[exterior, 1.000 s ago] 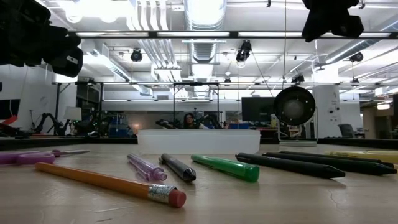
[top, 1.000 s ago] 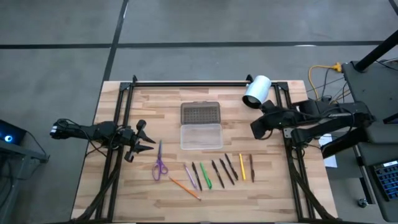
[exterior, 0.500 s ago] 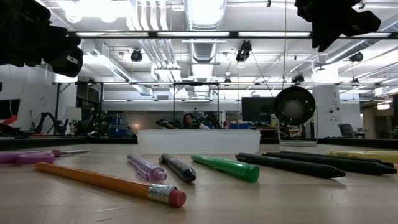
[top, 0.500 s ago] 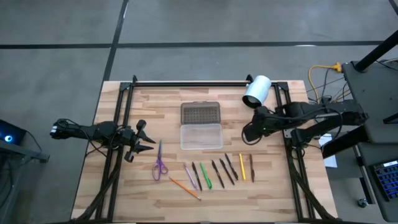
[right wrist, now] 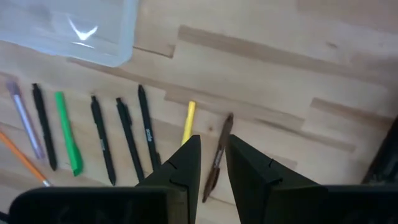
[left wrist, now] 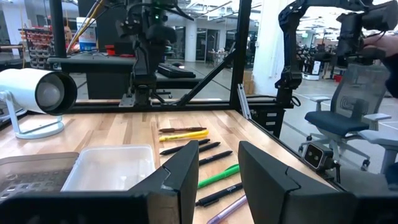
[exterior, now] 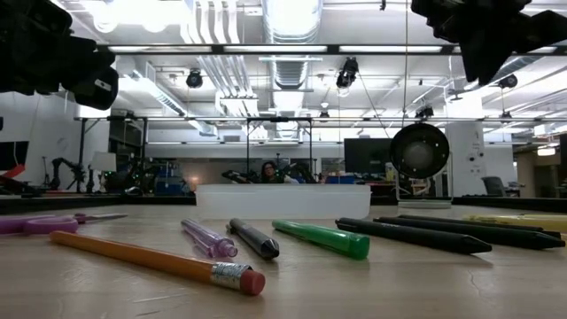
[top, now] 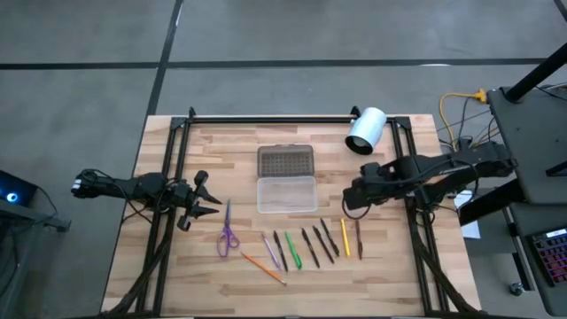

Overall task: Pick & place school supplies into a supply box
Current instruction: Put the brown pen into the supply box

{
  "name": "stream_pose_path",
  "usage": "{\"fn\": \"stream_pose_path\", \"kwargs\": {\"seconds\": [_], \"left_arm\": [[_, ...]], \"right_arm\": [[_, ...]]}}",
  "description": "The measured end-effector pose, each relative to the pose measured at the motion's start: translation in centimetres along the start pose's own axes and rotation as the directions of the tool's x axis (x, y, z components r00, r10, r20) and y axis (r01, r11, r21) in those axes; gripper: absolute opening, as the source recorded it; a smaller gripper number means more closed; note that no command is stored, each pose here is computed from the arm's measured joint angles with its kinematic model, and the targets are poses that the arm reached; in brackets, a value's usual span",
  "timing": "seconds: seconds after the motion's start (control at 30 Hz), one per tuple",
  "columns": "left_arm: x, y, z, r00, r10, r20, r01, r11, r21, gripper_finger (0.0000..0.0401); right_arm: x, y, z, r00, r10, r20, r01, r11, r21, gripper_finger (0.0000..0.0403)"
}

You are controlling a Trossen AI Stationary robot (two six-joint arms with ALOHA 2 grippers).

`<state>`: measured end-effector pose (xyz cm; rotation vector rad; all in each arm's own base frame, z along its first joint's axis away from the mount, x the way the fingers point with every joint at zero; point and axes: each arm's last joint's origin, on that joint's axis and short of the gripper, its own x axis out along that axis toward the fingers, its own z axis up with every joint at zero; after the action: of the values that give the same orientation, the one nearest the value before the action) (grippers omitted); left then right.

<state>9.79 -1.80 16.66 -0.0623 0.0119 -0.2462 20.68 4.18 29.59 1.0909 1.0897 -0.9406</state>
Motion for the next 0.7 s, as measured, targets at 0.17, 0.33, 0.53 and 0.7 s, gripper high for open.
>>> {"fn": "stream_pose_path", "kwargs": {"seconds": [0.17, 0.33, 0.53, 0.7], "left_arm": [[0.0, 0.0, 0.0, 1.000, 0.000, 0.000, 0.000, 1.000, 0.000, 0.0099], [0.0, 0.0, 0.0, 1.000, 0.000, 0.000, 0.000, 1.000, 0.000, 0.0099], [0.0, 0.0, 0.0, 1.000, 0.000, 0.000, 0.000, 1.000, 0.000, 0.0099], [0.0, 0.0, 0.0, 1.000, 0.000, 0.000, 0.000, 1.000, 0.000, 0.0099]], "right_arm": [[0.8, 0.4, -0.9, 0.998, -0.055, -0.020, 0.056, 0.998, 0.021, 0.0068], [1.9, 1.0, -1.8, 0.992, -0.118, -0.052, 0.120, 0.992, 0.039, 0.0068], [3.7, 1.8, -3.0, 0.978, -0.201, -0.057, 0.203, 0.979, 0.025, 0.0068], [5.2, 2.3, -4.4, 0.964, -0.263, -0.046, 0.264, 0.964, 0.016, 0.0068]]}}
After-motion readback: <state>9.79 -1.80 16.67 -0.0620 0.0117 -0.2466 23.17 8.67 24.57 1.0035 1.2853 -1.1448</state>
